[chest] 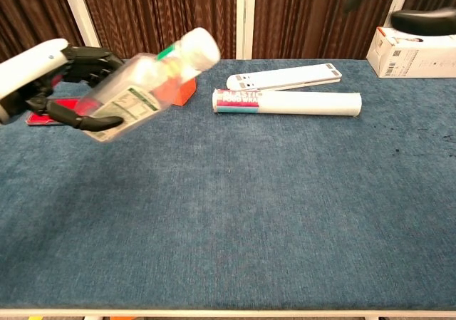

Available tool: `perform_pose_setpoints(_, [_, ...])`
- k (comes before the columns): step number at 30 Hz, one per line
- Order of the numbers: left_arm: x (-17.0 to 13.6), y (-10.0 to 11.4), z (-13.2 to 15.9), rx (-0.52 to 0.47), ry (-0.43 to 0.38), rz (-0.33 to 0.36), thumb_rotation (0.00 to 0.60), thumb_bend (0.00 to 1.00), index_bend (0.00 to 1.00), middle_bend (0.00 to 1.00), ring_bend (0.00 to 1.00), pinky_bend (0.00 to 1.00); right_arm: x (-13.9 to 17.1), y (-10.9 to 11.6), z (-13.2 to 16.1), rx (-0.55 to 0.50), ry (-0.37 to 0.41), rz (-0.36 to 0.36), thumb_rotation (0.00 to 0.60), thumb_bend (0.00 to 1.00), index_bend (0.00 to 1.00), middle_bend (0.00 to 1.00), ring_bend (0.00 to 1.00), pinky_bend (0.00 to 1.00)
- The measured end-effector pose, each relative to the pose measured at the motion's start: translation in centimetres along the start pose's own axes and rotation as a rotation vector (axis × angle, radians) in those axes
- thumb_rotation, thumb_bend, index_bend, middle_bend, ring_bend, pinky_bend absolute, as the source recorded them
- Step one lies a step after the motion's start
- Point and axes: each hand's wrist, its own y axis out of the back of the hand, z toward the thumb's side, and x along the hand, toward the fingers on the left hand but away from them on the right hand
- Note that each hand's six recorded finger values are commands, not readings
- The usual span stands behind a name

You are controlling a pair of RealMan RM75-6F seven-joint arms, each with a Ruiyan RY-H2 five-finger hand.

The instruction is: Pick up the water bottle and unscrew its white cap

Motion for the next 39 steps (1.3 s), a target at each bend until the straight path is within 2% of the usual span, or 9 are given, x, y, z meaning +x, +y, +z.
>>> perform_pose_setpoints(4, [0.8,-1.0,0.5,-0.015,0.0,-0.018,0.6,0.37,0.51,0.55,0.43,0.47,-1.9,-0.6,1.2,-0.013,0.016,0.046,0.338,0.35,0.26,0.1,0.0,0.0])
perform_pose_setpoints(9, [1.3,-2.1,0.8,-0.031,0.006,-0.047,0.6,0.37,0.51,0.55,0.43,0.47,-3.4,-1.9,1.2,-0.041,-0.003,0.085,0.338,0.35,0.26,0.09,0.0,0.0])
perform_pose_setpoints(21, [1.2,-3.3,0.5,-0.034,0.036,-0.083,0.6,0.37,0.51,0.56,0.43,0.47,-5.1,-4.4,1.1,-0.057,-0.017,0.151,0.338,0.35,0.26,0.09,0.0,0.0])
perform_pose_setpoints(39, [1.3,-4.1,0.9,-0.026,0.034,-0.106,0.6,0.37,0.51,0.56,0.43,0.47,-6.1,-5.6,1.7,-0.063,-0.002,0.181,0.34,0.4,0.26,0.09,0.0,0.0])
